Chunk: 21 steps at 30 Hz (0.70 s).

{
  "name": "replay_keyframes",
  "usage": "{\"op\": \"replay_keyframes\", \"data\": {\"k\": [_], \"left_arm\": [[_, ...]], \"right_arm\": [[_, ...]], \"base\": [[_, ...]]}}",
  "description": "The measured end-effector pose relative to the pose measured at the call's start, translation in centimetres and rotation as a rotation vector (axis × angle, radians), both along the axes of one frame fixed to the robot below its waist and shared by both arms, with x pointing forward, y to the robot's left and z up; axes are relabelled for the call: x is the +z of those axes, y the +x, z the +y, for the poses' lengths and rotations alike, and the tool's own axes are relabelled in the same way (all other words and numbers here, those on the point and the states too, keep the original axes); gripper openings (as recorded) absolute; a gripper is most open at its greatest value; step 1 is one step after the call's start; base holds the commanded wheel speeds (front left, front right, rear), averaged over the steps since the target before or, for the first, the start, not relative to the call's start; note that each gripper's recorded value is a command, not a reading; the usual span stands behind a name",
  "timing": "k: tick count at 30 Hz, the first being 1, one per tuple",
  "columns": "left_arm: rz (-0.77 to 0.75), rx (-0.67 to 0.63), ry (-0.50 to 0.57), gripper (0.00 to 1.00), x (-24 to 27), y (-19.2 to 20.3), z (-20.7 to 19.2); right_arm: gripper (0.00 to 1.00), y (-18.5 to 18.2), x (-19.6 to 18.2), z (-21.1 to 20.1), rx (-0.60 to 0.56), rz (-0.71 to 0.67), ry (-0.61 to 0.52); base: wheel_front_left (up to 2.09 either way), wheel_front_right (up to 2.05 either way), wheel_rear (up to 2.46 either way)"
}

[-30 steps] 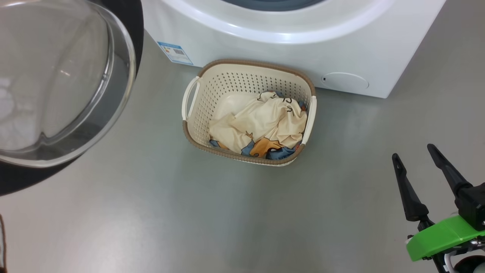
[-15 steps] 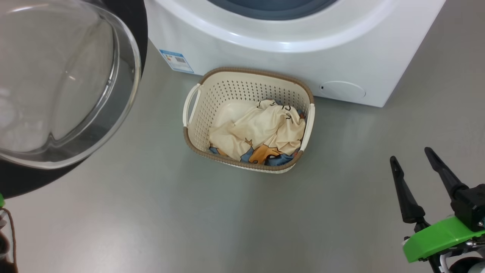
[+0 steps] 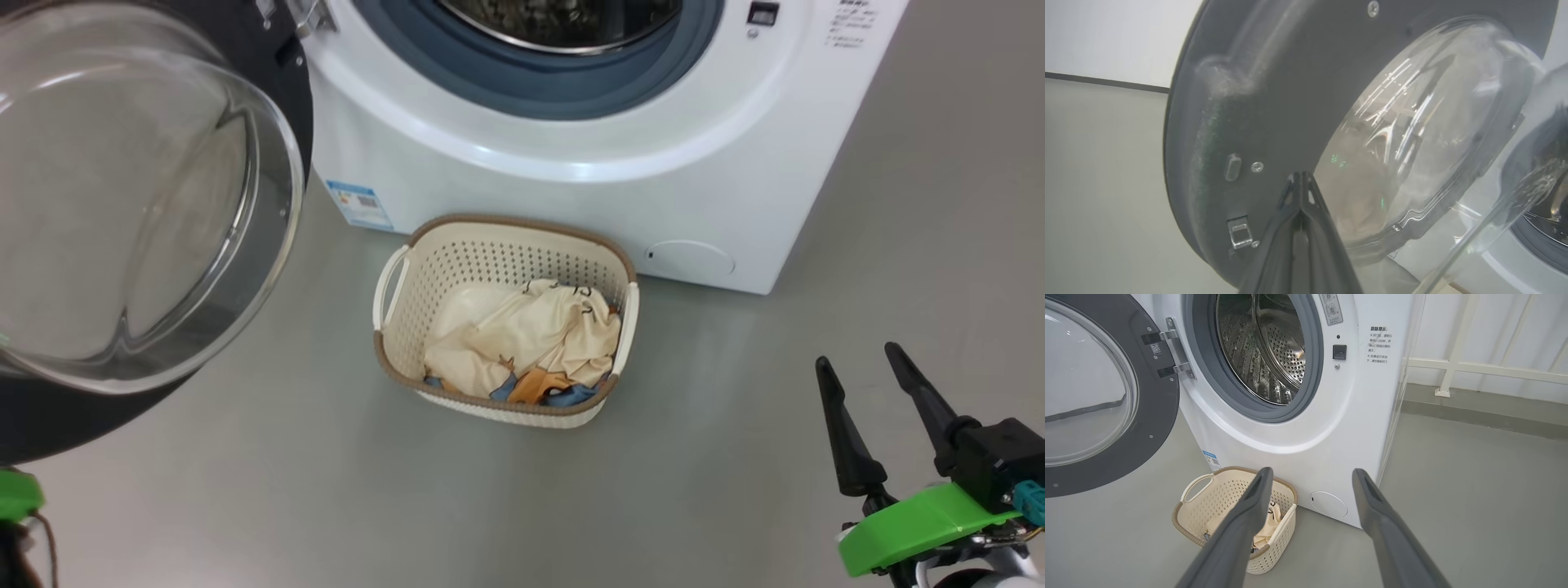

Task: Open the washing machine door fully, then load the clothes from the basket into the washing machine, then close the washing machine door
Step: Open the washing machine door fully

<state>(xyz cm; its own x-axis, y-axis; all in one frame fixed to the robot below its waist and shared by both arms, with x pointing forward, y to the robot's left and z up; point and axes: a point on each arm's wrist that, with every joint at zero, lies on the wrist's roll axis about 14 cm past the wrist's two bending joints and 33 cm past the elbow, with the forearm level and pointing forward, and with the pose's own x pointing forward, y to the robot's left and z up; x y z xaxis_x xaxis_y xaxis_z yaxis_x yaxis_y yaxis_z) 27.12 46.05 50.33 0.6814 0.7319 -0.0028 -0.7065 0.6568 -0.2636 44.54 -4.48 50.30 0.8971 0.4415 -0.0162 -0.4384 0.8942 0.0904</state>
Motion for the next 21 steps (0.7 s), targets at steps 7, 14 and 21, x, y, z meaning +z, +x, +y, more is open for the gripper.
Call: {"op": "replay_keyframes", "data": {"k": [7, 14, 21], "left_arm": [[0.016, -0.149, 0.025, 0.00, -0.3, 0.8, -4.0], [0.014, -0.332, -0.011, 0.00, -1.0, 2.0, -10.5], [-0.012, -0.437, -0.046, 0.00, -0.9, 2.2, -14.7]], "right_arm": [[1.00, -1.2, 1.4, -1.4, -0.051, -0.039, 0.037], [1.00, -2.5, 2.8, -3.5, -0.109, -0.086, 0.055], [1.00, -3.8, 4.0, -5.3, -0.161, -0.113, 0.089]], "base": [[0.00, 0.00, 0.00], [0.00, 0.00, 0.00], [0.00, 0.00, 0.00]]}}
